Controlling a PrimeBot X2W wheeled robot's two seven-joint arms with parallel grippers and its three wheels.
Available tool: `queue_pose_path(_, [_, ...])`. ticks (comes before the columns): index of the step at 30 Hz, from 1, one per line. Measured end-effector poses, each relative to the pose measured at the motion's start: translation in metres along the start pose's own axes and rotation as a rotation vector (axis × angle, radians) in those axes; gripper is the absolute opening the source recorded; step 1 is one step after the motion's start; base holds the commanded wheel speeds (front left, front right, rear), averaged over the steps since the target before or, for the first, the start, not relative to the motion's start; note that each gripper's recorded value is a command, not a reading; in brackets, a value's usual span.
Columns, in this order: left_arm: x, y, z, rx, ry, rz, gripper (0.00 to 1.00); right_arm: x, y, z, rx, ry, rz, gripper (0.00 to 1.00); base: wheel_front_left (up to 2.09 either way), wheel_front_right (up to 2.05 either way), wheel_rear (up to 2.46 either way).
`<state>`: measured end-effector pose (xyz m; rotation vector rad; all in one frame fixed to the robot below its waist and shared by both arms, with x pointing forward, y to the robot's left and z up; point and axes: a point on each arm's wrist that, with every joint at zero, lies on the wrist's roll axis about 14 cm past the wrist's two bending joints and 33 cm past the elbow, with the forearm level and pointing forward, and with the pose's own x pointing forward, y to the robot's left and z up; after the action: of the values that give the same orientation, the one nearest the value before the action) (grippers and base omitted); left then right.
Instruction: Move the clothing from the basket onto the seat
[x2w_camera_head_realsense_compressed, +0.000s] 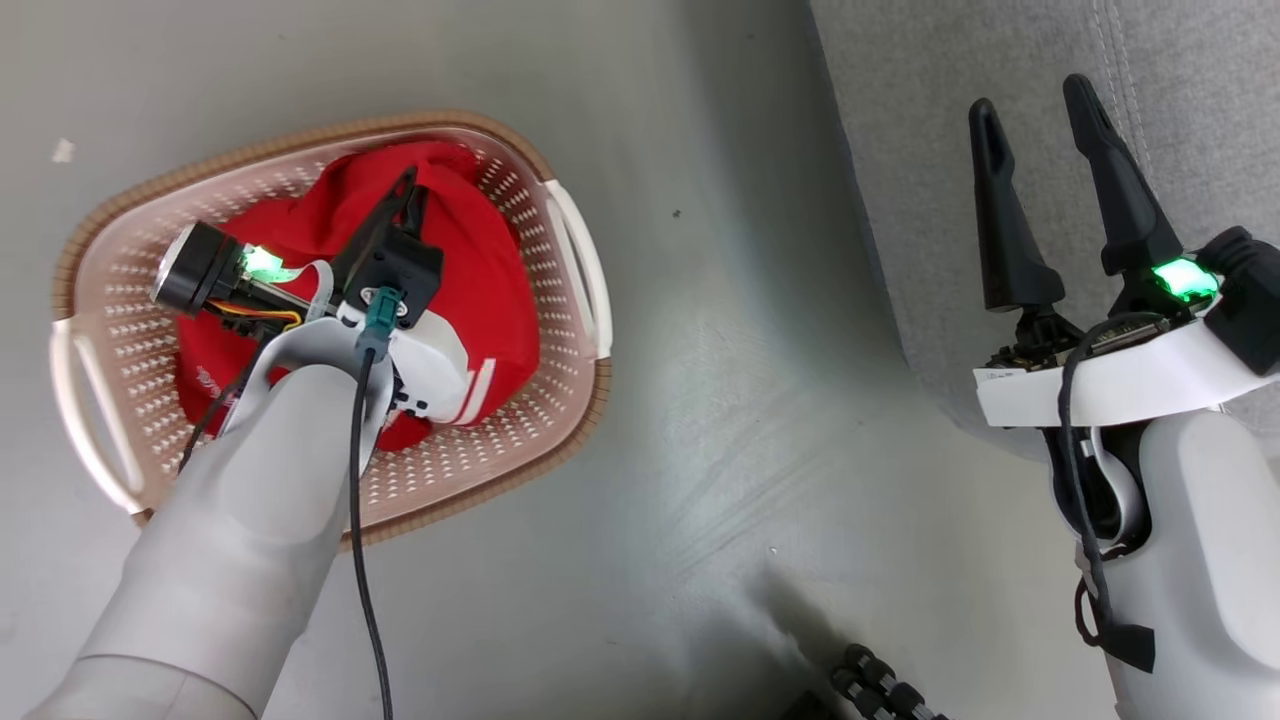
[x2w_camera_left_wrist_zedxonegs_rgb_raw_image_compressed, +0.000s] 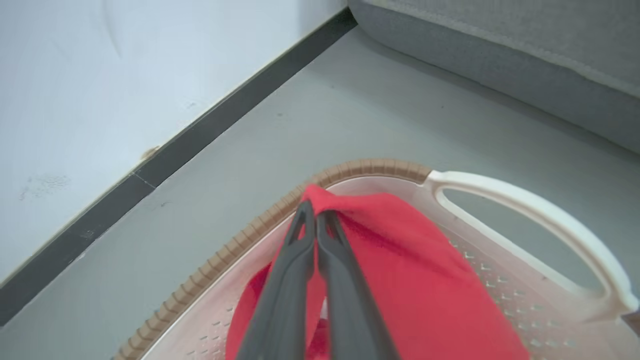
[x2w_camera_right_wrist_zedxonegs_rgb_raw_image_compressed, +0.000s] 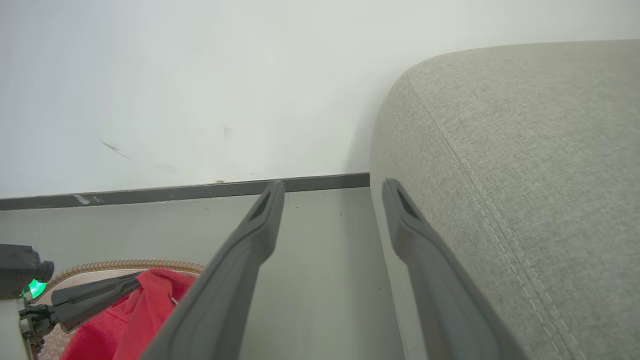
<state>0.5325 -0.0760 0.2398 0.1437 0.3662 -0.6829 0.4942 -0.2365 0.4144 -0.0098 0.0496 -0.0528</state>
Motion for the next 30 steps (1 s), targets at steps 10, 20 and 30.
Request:
queue_pose_path(10, [-0.027,0.046,0.057,-0.063,-0.149,0.175,0.0,0.009,0.022,0.018,-0.011,-0.052,0.061,1.0,0.0,0.0,0.0])
queue_pose_path(20, [-0.069,0.074,0.122,-0.072,-0.321,0.275,0.0,0.01,0.045,0.042,-0.034,-0.105,0.131,1.0,0.0,0.0,0.0])
queue_pose_path(30, [-0.12,0.105,0.197,0.001,-0.506,0.359,0.0,0.005,0.074,0.067,-0.067,-0.155,0.236,1.0,0.0,0.0,0.0])
